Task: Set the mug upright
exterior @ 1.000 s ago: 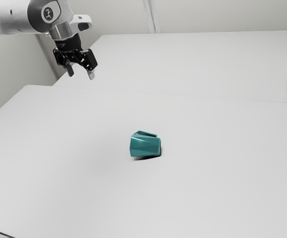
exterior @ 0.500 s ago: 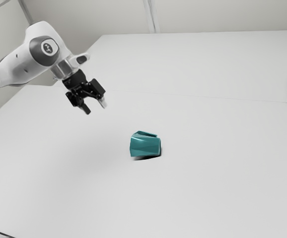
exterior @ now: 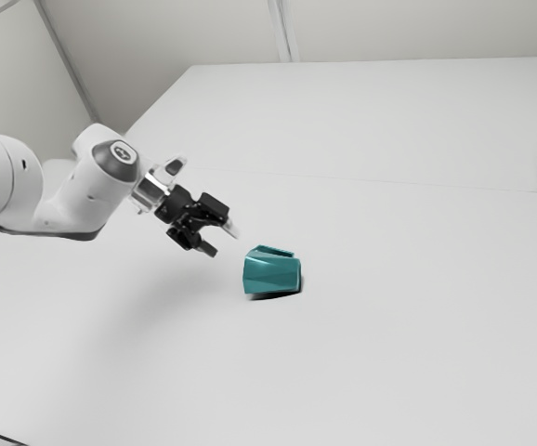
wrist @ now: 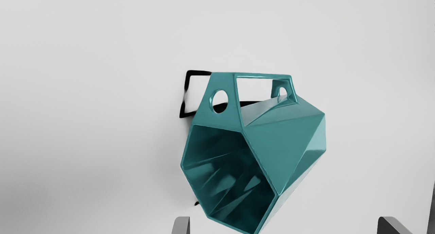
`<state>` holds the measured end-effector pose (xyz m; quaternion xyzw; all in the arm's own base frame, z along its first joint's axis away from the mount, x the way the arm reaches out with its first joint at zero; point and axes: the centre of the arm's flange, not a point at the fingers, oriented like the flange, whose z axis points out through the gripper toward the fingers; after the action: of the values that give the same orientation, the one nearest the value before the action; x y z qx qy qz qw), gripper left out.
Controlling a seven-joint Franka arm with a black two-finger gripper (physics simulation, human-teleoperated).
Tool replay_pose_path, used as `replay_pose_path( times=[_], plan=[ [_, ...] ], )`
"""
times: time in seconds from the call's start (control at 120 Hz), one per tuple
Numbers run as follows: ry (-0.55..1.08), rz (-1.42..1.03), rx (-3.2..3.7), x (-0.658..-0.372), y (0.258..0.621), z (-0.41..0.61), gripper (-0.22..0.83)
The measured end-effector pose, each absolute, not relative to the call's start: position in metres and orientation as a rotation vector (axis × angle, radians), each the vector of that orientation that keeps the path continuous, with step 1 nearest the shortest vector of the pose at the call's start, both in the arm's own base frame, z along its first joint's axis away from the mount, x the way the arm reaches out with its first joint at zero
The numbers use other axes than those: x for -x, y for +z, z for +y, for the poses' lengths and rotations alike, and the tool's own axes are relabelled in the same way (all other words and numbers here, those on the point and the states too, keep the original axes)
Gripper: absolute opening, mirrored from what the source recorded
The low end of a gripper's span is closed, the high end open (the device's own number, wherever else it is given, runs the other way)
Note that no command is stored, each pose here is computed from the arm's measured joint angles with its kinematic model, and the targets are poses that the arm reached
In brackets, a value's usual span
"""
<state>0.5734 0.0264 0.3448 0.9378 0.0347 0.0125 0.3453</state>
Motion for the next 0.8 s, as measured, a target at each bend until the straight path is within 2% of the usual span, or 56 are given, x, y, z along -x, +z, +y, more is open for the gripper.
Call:
replay_pose_path(
  times=[0.208,0.408,0.575,0.8],
  plan=[
    [0.053,0.027,-2.378,-0.570,0.315,0.014,0.62],
    [0.082,-0.028,-2.296,-0.571,0.307,-0.005,0.61],
    [0.102,-0.061,-2.256,-0.571,0.302,-0.010,0.37],
    [0.118,-0.090,-2.210,-0.570,0.297,-0.014,0.13]
  ],
)
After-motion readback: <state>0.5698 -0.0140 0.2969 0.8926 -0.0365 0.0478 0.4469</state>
